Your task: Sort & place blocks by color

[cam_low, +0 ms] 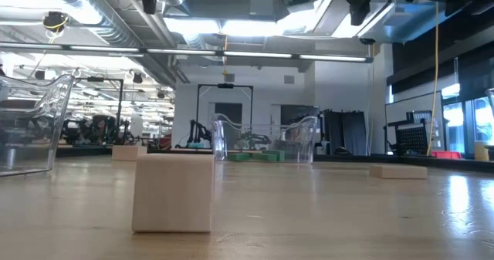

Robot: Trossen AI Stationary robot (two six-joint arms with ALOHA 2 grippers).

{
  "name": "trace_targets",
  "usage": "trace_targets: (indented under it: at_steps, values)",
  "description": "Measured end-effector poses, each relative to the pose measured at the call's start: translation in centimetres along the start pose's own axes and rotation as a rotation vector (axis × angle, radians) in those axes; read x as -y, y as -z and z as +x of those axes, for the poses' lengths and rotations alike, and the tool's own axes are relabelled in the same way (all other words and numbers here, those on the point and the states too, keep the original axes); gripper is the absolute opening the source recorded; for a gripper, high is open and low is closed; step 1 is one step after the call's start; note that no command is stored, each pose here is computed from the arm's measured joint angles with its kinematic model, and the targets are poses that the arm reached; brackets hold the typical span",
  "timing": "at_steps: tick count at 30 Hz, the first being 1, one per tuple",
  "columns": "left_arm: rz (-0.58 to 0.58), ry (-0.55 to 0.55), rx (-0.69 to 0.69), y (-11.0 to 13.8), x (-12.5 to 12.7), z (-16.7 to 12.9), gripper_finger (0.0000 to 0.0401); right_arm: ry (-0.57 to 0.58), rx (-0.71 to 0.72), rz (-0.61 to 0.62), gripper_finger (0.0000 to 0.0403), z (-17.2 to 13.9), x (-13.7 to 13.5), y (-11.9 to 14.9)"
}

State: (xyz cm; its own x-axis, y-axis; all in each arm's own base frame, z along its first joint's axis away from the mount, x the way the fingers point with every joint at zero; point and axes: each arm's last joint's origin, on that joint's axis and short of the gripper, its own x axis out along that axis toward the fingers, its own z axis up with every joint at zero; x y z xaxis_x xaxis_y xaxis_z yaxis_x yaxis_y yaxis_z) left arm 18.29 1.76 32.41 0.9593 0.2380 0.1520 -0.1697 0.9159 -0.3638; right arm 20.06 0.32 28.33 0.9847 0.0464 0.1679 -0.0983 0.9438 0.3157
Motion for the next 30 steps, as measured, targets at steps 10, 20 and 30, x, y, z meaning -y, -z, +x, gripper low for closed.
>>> trace_targets:
  at_steps: [10, 20, 30]
  values:
    - [0.049, -0.208, -0.463, -0.2, -1.7, -0.2, 0.0208, 0.0, 0.0, 0.005, 0.0247, 0.0, 0.0, 0.0]
    - [0.356, -0.231, -1.129, 3.6, -5.8, 0.4, 0.0241, 0.025, 0.001, 0.007, 0.0247, 0.0, 0.1, 0.1]
    - [0.787, -0.124, -1.61, 9.3, -11.7, 3.2, 0.024, 0.03, -0.005, 0.032, 0.0247, 0.0, 0.1, 0.1]
